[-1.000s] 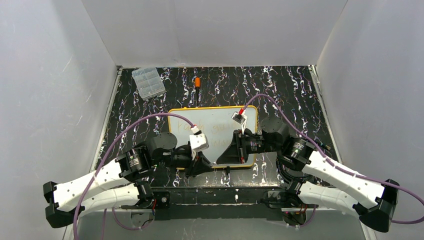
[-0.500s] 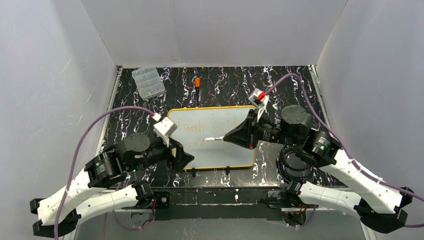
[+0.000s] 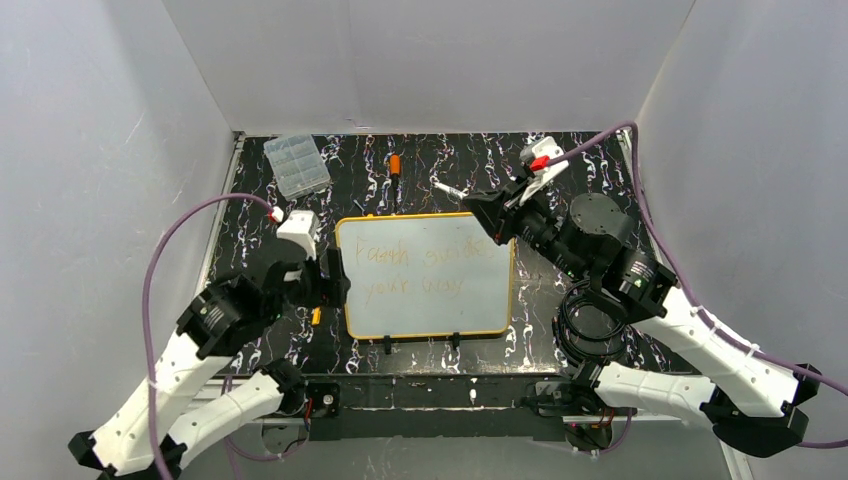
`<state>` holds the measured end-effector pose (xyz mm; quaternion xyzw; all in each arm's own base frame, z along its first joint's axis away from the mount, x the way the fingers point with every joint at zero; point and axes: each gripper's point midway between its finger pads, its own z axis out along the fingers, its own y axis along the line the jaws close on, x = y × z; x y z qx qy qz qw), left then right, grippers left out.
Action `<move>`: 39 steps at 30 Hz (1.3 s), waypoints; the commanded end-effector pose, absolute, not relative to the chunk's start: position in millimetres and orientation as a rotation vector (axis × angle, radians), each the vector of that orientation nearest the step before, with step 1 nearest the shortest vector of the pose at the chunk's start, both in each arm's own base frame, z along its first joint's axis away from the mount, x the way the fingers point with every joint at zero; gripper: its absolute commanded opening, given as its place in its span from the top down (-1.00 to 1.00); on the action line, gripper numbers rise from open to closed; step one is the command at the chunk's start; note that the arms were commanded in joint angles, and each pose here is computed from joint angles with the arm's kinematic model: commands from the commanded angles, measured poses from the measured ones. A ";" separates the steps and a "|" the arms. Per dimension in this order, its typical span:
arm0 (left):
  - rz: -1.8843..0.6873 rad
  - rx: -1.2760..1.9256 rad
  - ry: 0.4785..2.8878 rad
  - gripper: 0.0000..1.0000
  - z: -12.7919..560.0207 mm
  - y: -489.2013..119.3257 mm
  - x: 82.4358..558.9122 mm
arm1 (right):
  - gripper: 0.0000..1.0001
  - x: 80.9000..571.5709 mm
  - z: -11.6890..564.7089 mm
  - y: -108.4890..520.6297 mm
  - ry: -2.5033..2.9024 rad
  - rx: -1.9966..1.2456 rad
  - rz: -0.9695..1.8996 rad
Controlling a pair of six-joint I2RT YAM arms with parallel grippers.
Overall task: Write a sentence on the whiteboard
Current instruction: Close the whiteboard marker at the center of the board.
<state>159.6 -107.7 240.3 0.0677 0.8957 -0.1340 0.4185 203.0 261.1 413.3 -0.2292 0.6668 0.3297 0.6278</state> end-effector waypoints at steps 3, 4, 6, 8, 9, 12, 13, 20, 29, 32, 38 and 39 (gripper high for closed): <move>-0.335 -0.019 2.293 -0.57 246.8 -92.9 190.9 | 0.97 218.3 471.2 239.3 1.368 -0.387 0.673; -0.354 -0.060 2.305 -0.56 245.8 -89.4 195.2 | 0.97 220.4 471.8 237.7 1.367 -0.376 0.662; -0.332 -0.180 2.336 -0.55 230.3 -73.9 204.1 | 0.97 225.7 472.2 233.7 1.370 -0.349 0.630; -0.212 -0.322 2.387 -0.47 203.0 -49.8 205.9 | 0.97 232.3 471.6 229.8 1.377 -0.322 0.589; -0.160 -0.387 2.404 -0.47 189.3 -41.0 205.3 | 0.97 235.9 470.8 227.5 1.383 -0.306 0.566; -0.125 -0.522 2.452 -0.43 148.9 -35.6 202.0 | 0.97 242.5 471.3 222.4 1.397 -0.288 0.511; -0.099 -0.554 2.482 -0.39 133.7 -33.8 200.6 | 0.97 244.6 471.3 221.3 1.400 -0.283 0.494; 0.065 -0.641 2.659 -0.17 65.7 -24.4 186.7 | 0.97 248.5 471.6 211.5 1.403 -0.282 0.421; 0.078 -0.672 2.714 0.14 38.5 -27.1 183.1 | 0.97 243.1 464.7 204.1 1.410 -0.283 0.423; 0.095 -0.680 2.740 0.24 32.6 -27.0 181.6 | 0.97 242.2 461.8 203.6 1.417 -0.284 0.425; 0.155 -0.689 2.742 0.23 26.8 -20.9 182.7 | 0.97 237.2 463.8 200.5 1.410 -0.288 0.444; 0.161 -0.689 2.744 0.22 25.8 -20.3 183.1 | 0.97 236.5 463.1 200.6 1.411 -0.290 0.448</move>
